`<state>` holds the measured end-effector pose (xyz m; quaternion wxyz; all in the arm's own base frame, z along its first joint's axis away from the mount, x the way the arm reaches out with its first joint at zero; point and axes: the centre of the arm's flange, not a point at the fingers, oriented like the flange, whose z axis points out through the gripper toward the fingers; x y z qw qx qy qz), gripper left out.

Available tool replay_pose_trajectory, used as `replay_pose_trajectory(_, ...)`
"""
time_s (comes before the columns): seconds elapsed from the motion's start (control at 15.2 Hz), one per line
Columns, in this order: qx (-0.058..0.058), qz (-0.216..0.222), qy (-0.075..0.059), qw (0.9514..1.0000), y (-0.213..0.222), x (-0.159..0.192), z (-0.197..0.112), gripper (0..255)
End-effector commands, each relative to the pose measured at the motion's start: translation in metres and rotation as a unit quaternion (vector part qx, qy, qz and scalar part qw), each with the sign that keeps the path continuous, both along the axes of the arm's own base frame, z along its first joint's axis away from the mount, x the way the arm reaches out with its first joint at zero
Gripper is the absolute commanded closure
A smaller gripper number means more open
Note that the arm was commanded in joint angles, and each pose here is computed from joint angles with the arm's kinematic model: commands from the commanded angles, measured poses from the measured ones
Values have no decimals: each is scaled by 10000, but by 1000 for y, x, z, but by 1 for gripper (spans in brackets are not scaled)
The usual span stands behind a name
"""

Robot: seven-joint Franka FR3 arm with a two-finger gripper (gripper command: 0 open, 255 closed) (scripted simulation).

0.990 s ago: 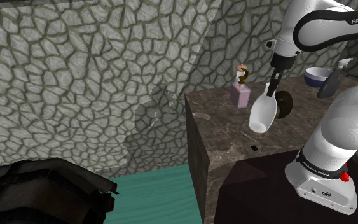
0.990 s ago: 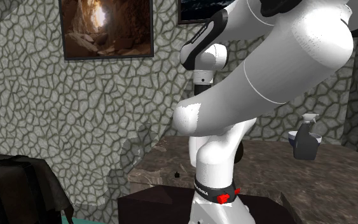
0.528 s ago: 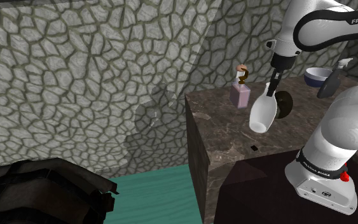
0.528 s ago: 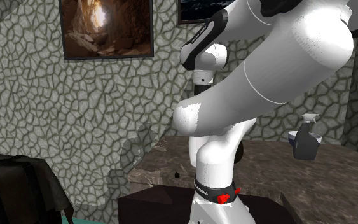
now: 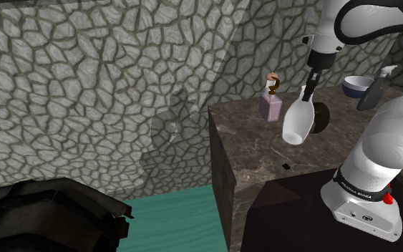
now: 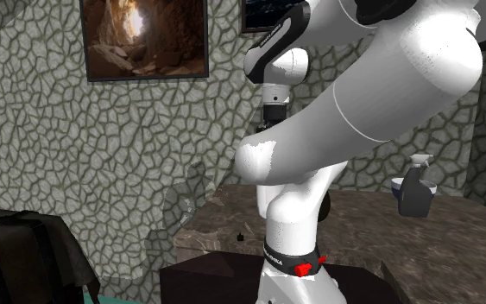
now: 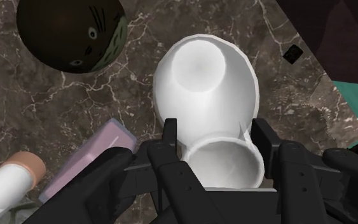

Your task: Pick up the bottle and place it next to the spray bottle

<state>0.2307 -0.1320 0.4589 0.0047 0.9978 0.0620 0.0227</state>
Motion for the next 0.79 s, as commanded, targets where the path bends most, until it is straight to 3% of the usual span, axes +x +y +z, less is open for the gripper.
replay_pose_trajectory(0.0, 0, 0, -1, 10000, -1, -1, 11, 255)
replay_pose_trajectory(0.73, 0, 0, -1, 10000, -1, -1, 69, 255)
